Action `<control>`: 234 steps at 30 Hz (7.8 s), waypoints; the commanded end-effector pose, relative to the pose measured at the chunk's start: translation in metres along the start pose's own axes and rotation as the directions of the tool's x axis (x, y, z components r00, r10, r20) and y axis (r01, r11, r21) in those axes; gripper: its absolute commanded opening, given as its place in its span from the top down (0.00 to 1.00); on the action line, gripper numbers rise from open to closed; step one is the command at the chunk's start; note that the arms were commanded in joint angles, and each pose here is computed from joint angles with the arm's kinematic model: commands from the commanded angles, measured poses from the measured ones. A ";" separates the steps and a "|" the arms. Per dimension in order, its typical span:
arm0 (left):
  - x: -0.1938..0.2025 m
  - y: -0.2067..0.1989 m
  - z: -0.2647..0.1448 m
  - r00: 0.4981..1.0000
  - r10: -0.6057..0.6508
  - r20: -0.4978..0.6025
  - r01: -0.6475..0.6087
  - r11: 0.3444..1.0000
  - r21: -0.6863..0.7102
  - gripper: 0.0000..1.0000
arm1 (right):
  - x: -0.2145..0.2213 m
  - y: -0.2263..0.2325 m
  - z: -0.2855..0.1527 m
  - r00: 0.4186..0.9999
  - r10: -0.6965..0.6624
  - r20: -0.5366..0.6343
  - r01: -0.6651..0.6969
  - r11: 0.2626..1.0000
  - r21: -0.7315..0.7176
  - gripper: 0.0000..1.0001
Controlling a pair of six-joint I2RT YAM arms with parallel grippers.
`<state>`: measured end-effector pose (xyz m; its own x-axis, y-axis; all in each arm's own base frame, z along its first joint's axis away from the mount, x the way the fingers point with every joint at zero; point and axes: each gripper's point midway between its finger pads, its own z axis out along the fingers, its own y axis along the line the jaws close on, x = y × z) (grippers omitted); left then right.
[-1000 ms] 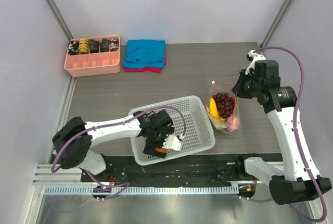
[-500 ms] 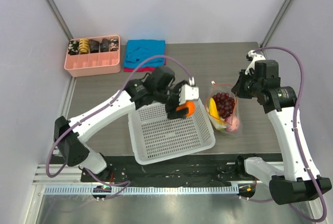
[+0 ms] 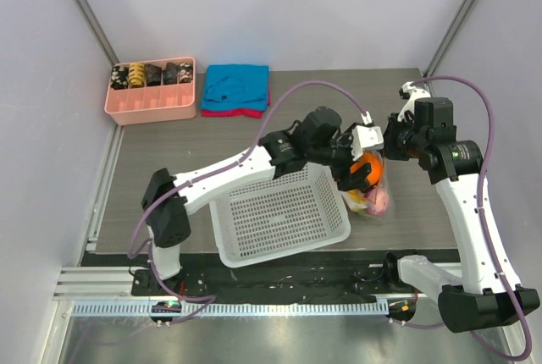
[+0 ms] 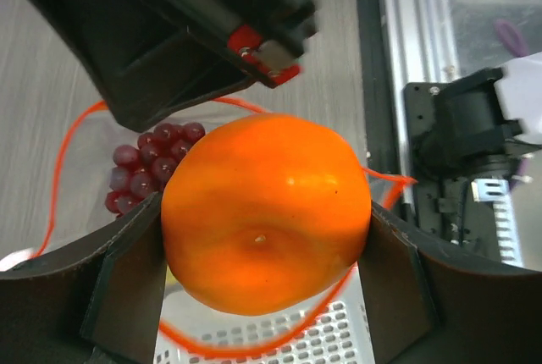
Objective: Place the food in the zip-top bag and seal the zipper
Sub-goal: Place the fake fruit in the zipper food storage bag, then pick up the zipper food storage bag at the center of the board, then zip the zipper food storage bag at the center of the board.
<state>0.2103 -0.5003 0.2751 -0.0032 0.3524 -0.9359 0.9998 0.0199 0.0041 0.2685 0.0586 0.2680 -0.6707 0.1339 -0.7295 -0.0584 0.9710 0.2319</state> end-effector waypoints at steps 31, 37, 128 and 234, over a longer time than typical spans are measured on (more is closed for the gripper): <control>-0.081 0.059 -0.124 0.940 0.003 0.341 0.085 0.967 -0.240 0.00 | -0.116 0.048 -0.089 0.821 -0.388 0.419 0.455 0.888 -0.070 0.99; -0.062 0.069 -0.167 0.952 0.080 0.295 0.022 0.945 -0.325 0.02 | -0.122 0.095 -0.123 0.755 -0.386 0.530 0.572 0.783 -0.245 0.99; 0.041 -0.057 -0.243 0.952 -0.183 0.245 0.227 0.959 -0.167 1.00 | -0.018 0.227 -0.068 0.829 -0.400 0.390 0.552 0.475 -0.685 0.17; 0.048 -0.035 -0.234 0.987 0.145 0.063 -0.139 0.986 -0.090 0.65 | 0.037 0.299 -0.079 0.498 -0.536 0.682 0.856 0.179 -0.484 0.99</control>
<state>0.1627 -0.2628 0.2971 0.0759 0.2946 -0.9526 0.9950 0.0405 0.0918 0.1686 0.3301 0.3125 0.1392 -0.4436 -0.8853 -0.9539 0.1800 -0.2401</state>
